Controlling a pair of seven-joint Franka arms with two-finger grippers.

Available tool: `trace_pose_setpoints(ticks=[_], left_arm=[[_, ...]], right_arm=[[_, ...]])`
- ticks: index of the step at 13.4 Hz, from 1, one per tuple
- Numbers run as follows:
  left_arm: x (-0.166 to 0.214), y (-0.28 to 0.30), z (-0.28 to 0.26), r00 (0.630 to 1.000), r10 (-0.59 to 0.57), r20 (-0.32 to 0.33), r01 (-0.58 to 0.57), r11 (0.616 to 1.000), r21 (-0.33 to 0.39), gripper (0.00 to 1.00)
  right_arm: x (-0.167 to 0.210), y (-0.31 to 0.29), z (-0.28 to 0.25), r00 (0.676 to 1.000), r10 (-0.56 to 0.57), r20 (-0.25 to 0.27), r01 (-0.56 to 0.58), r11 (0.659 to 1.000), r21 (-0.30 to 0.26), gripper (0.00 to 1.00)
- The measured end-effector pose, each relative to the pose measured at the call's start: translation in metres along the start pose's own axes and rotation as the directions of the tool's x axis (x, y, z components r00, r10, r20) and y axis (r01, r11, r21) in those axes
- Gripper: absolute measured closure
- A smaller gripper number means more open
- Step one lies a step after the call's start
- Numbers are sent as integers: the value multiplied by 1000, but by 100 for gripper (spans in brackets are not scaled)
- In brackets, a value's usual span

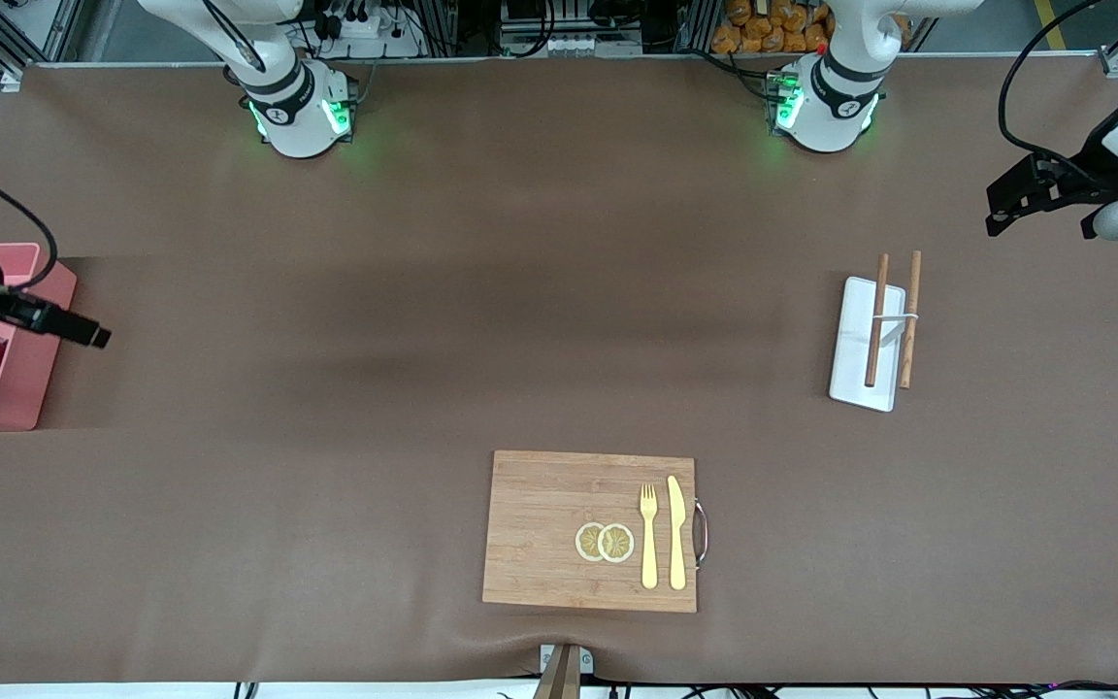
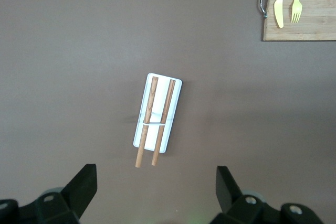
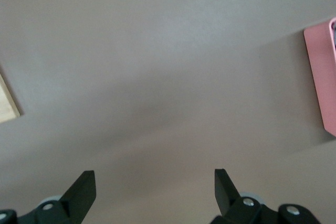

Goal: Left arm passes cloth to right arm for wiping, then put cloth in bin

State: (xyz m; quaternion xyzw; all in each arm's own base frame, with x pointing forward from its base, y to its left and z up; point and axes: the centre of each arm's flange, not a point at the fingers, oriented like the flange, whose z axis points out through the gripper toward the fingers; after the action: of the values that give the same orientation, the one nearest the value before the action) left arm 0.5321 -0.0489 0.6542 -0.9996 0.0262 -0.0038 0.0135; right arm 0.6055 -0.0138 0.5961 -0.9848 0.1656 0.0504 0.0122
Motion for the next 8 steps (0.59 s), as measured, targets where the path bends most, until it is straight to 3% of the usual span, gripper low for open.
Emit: trace_pose_setpoints(ticks=[8], left_arm=[[0,0,1,1000,-1,3,1,1000,0,0]], right_arm=[[-42,6,-36,1000,-3,-9,3,1000,0,0]])
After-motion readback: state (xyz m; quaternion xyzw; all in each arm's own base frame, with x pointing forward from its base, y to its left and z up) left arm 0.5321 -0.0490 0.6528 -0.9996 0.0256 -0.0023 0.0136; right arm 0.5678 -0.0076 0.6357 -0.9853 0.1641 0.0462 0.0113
